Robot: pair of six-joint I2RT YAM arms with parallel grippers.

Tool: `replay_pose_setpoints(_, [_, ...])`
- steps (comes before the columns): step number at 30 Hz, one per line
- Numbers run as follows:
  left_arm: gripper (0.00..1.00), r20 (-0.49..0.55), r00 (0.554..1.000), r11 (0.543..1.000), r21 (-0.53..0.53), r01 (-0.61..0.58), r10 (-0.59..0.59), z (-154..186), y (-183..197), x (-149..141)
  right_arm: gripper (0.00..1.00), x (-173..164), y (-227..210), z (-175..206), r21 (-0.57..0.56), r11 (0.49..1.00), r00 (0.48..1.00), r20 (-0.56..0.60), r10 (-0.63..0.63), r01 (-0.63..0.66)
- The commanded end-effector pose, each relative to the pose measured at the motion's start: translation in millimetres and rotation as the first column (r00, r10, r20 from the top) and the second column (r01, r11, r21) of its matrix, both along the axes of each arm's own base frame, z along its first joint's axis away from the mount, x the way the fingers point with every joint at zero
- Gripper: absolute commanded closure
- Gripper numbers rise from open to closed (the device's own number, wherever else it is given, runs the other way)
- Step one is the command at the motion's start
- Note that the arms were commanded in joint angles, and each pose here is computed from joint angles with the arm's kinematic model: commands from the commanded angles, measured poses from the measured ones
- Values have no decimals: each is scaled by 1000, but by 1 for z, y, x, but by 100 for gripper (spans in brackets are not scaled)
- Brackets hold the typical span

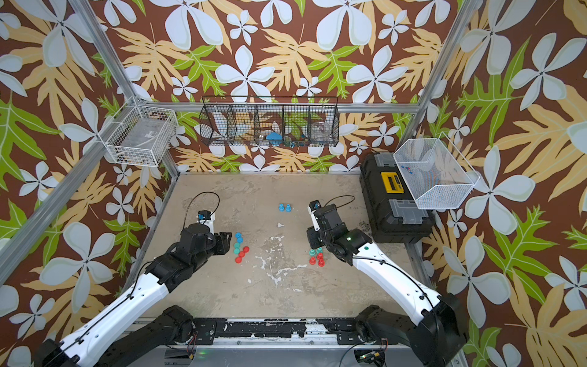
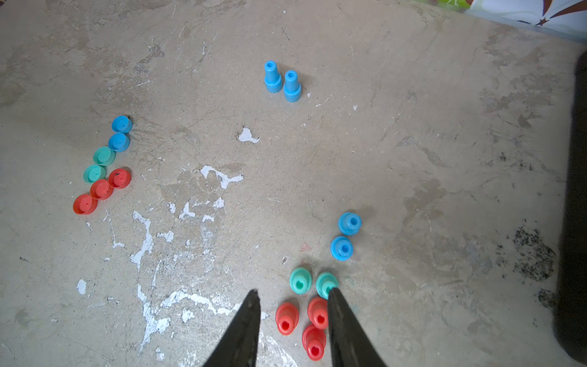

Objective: Close the stamp cap
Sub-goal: Move the cover to the center of the board.

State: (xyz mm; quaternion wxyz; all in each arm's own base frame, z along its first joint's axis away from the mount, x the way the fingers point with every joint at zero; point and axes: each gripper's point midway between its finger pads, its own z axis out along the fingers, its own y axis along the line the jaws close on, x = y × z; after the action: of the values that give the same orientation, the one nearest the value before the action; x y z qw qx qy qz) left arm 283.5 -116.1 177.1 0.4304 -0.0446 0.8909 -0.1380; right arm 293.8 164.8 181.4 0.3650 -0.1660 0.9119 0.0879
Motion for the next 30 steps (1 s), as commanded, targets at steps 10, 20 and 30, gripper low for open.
replay_pose_setpoints(10, [44,-108,994,993,-108,-44,32,-45,-35,57,62,-27,-31,-2,19,997,995,69,-75,73])
replay_pose_setpoints(20, [45,-199,976,994,-44,-103,92,-89,-31,90,61,-34,-36,0,59,994,991,94,-96,90])
replay_pose_setpoints(30, [46,-257,960,992,-30,-123,111,-121,-29,101,60,-36,-37,2,72,993,990,106,-97,89])
